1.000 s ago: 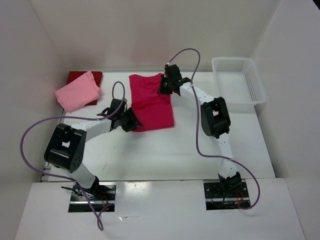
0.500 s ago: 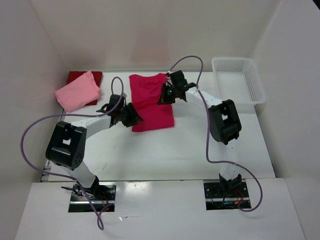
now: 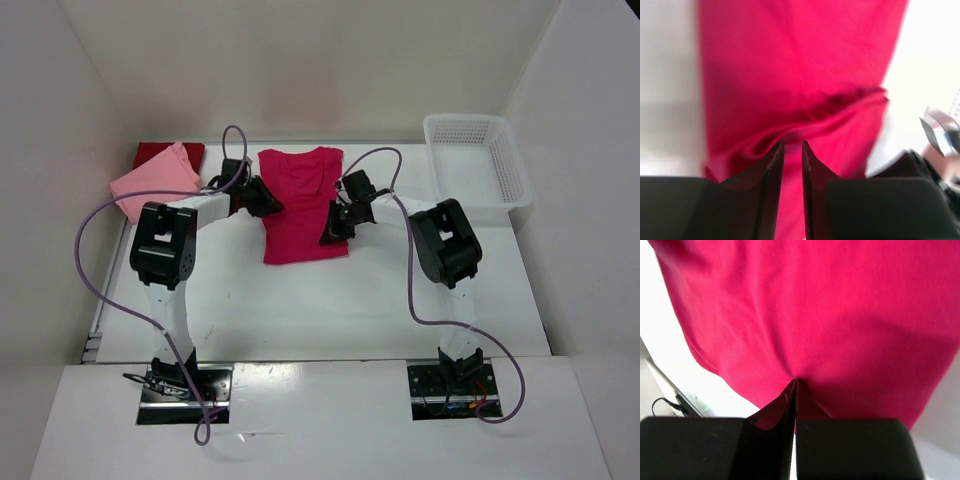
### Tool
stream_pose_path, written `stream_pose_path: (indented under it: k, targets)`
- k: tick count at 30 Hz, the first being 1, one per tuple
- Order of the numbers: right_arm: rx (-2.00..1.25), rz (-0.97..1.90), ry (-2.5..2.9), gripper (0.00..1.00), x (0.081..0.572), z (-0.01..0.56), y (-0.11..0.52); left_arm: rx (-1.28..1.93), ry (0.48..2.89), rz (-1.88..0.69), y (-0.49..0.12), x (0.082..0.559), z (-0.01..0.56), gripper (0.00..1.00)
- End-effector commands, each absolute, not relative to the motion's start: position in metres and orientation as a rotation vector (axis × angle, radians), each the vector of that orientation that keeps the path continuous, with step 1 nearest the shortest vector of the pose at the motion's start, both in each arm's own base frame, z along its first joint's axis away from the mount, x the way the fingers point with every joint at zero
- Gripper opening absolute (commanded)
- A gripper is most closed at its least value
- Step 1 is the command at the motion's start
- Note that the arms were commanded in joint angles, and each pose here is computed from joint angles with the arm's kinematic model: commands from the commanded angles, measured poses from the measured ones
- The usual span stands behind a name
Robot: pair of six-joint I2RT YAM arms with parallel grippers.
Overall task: Fold and stack the t-shirts
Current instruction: Fold the folded rectangular tshirt in 1/3 of the way, then grab one side of the 2/3 rectangular tshirt with both arms
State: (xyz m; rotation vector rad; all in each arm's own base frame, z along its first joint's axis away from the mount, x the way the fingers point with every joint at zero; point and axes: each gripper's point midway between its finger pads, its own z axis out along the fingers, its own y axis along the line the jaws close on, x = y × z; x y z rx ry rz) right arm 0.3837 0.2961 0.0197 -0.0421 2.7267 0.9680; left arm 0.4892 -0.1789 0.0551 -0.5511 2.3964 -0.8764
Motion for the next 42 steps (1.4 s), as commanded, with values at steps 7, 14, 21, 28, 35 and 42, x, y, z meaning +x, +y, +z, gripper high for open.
stream_pose_path:
  k: [7, 14, 21, 28, 35, 42]
  targets:
    - [-0.051, 0.922, 2.715, 0.02, 0.372, 0.021, 0.283, -0.536, 2.337, -0.853, -0.148, 0.525, 0.052, 0.25]
    - [-0.050, 0.928, 2.730, 0.06, 0.364, 0.026, 0.281, -0.478, 2.171, -0.932, -0.146, 0.557, 0.126, 0.37]
    - [-0.142, 1.019, 2.589, 0.29, 0.365, 0.104, 0.288, -0.477, 2.243, -0.883, -0.135, 0.463, 0.132, 0.56]
    - [0.160, 0.905, 2.642, 0.49, 0.353, 0.080, 0.225, -0.599, 2.449, -0.795, -0.124, 0.362, 0.073, 0.59]
    - [0.302, 0.865, 2.682, 0.60, 0.341, 0.047, 0.206, -0.622, 2.533, -0.796, -0.134, 0.338, 0.039, 0.59]
    - [0.290, 0.955, 2.697, 0.60, 0.345, 0.031, 0.218, -0.596, 2.603, -0.827, -0.153, 0.336, 0.015, 0.54]
